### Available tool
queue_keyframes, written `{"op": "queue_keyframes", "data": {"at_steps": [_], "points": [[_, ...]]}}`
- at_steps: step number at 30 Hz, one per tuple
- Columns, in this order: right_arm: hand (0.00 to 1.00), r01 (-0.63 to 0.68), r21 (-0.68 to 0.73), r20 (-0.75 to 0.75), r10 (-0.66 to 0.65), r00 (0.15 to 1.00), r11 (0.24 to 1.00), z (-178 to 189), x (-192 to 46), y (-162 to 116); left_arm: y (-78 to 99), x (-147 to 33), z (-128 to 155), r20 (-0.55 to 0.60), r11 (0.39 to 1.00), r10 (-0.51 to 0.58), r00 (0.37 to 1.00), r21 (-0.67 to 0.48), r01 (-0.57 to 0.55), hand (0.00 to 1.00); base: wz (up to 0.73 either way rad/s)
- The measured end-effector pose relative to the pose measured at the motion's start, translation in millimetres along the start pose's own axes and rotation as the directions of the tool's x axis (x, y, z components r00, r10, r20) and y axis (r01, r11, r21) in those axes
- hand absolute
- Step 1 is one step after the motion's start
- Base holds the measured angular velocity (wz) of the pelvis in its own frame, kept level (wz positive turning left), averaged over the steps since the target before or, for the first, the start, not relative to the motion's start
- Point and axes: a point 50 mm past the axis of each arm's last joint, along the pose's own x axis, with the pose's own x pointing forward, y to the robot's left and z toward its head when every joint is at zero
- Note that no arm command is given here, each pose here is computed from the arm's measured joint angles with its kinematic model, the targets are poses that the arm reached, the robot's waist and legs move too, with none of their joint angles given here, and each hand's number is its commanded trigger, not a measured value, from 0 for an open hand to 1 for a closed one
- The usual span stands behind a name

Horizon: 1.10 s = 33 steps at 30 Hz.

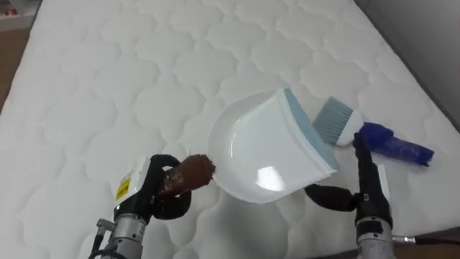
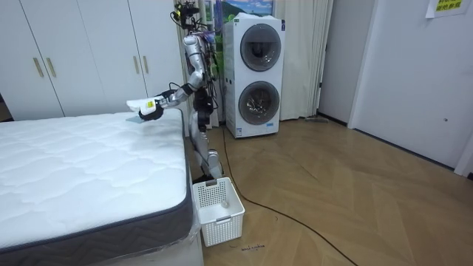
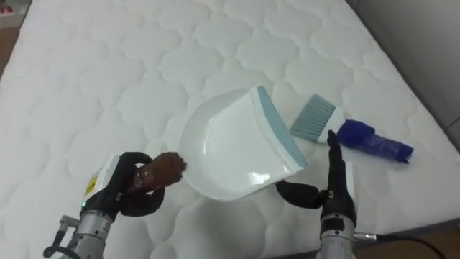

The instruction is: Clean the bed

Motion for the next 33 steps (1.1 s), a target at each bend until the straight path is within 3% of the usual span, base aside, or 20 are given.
{"op": "queue_keyframes", "data": {"at_steps": [4,7,12,15,24,28,33], "points": [[0.00,-0.018,-0.036,-0.089,0.015,0.996,0.999,-20.9,-6.3,-2.2,-9.2,-11.1,-25.5,-0.123,0.998,-0.054,0.991,-0.030,0.051,0.00,-0.09],[0.00,-0.047,-0.060,-0.204,0.034,0.978,0.997,-45.4,-12.8,-5.6,-20.2,-28.3,-57.5,-0.290,0.991,-0.118,0.950,-0.091,0.095,0.00,-0.13],[0.00,-0.108,-0.096,-0.406,0.060,0.912,0.989,-85.8,-37.0,-12.3,-25.7,-58.9,-98.0,-0.517,0.970,-0.165,0.840,-0.239,0.044,0.00,0.00],[0.00,-0.140,-0.103,-0.480,0.074,0.874,0.985,-100.6,-47.8,-14.8,-26.6,-74.6,-112.0,-0.596,0.944,-0.186,0.781,-0.329,-0.027,0.00,0.00],[0.00,-0.116,-0.078,-0.668,0.035,0.743,0.990,-134.1,-83.6,-19.7,-39.3,-100.5,-127.9,-0.716,0.828,-0.216,0.663,-0.495,-0.264,0.00,0.00],[0.00,-0.083,-0.064,-0.701,0.014,0.713,0.995,-138.9,-90.5,-22.1,-40.2,-103.3,-129.4,-0.735,0.789,-0.210,0.645,-0.517,-0.332,0.00,-0.01],[0.00,-0.003,-0.084,-0.776,-0.064,0.627,0.996,-151.3,-105.4,-38.2,-37.6,-119.9,-141.2,-0.792,0.730,-0.213,0.572,-0.518,-0.445,0.00,0.04]]}}
